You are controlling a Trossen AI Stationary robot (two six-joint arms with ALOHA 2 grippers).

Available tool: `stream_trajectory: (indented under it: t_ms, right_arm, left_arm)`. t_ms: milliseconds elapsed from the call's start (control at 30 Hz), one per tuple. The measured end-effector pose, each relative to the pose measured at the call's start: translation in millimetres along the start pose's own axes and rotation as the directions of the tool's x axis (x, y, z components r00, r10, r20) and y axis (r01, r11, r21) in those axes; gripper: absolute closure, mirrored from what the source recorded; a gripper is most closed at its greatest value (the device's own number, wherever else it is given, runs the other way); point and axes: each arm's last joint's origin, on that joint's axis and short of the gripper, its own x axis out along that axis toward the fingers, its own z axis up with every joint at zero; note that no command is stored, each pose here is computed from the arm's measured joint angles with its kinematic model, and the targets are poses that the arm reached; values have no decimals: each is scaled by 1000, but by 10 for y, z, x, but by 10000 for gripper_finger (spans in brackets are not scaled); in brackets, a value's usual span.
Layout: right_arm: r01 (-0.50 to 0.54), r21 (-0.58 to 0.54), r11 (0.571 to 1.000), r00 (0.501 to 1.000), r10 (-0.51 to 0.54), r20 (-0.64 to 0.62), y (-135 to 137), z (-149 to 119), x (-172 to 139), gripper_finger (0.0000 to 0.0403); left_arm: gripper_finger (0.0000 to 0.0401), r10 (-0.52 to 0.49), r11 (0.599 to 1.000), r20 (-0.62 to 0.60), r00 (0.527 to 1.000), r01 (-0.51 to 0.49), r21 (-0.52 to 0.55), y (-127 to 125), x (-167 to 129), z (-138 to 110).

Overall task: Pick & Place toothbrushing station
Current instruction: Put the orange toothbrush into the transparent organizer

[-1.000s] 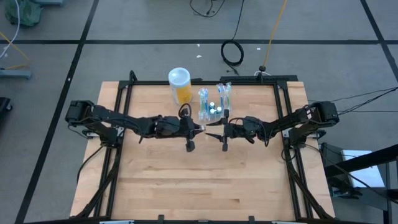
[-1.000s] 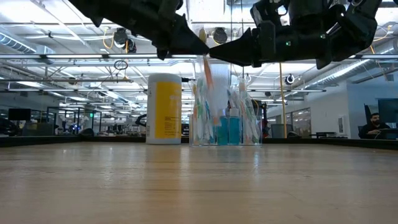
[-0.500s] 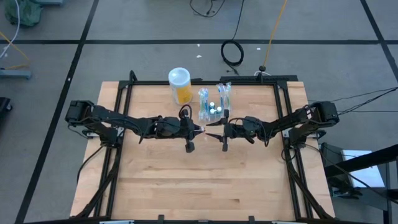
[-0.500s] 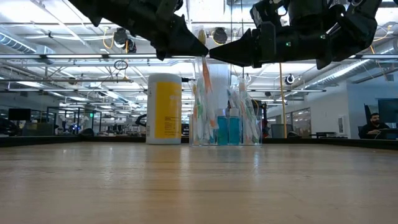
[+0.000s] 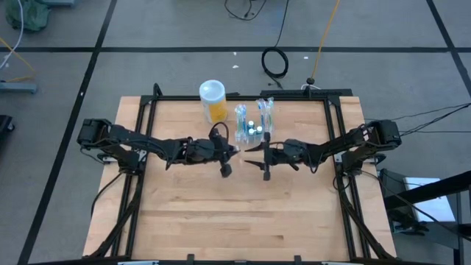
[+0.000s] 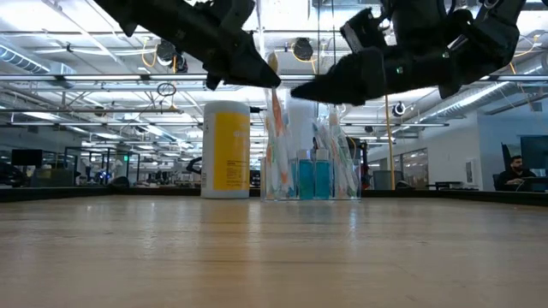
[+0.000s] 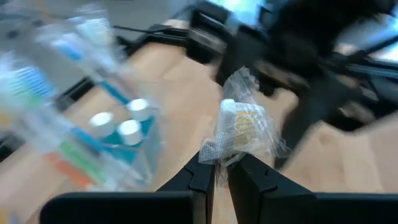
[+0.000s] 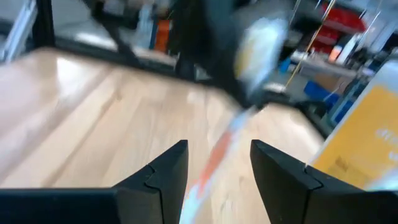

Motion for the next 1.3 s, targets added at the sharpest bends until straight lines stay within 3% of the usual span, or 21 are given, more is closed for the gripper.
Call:
stream_trajectory:
  t_ms: [100, 200, 433, 567, 733, 867, 1000, 1300]
  right_arm:
    - [-30, -33, 999, 995, 26, -98, 29, -94, -5, 234]
    - [-60, -49, 997, 980, 49, -191, 51, -184, -19, 234]
    - [-80, 48, 996, 924, 92, -372, 93, -361, -76, 234]
    - [-79, 49, 996, 922, 91, -376, 89, -366, -77, 234]
    - [-76, 48, 996, 928, 88, -362, 86, -353, -72, 234]
    - [-73, 48, 996, 934, 85, -348, 83, -339, -66, 234]
    - [-74, 48, 996, 932, 86, -351, 83, -342, -67, 234]
    - [-74, 48, 996, 932, 86, -352, 83, -342, -67, 234]
  left_arm:
    - [359, 68, 996, 11, 998, -67, -60, 23, 0, 4]
    - [359, 119, 992, 20, 993, -118, -54, 38, -1, 7]
    - [359, 181, 983, 43, 983, -179, -36, 114, 16, 36]
    - [359, 182, 982, 151, 972, -174, -69, 227, 43, 171]
    - [359, 96, 994, 259, 961, -77, -84, 417, 75, 315]
    - [359, 130, 989, 236, 963, -110, -94, 657, 118, 314]
    - [359, 74, 995, 173, 982, -60, -85, 849, 153, 268]
    - [359, 113, 993, 205, 972, -105, -48, 964, 151, 303]
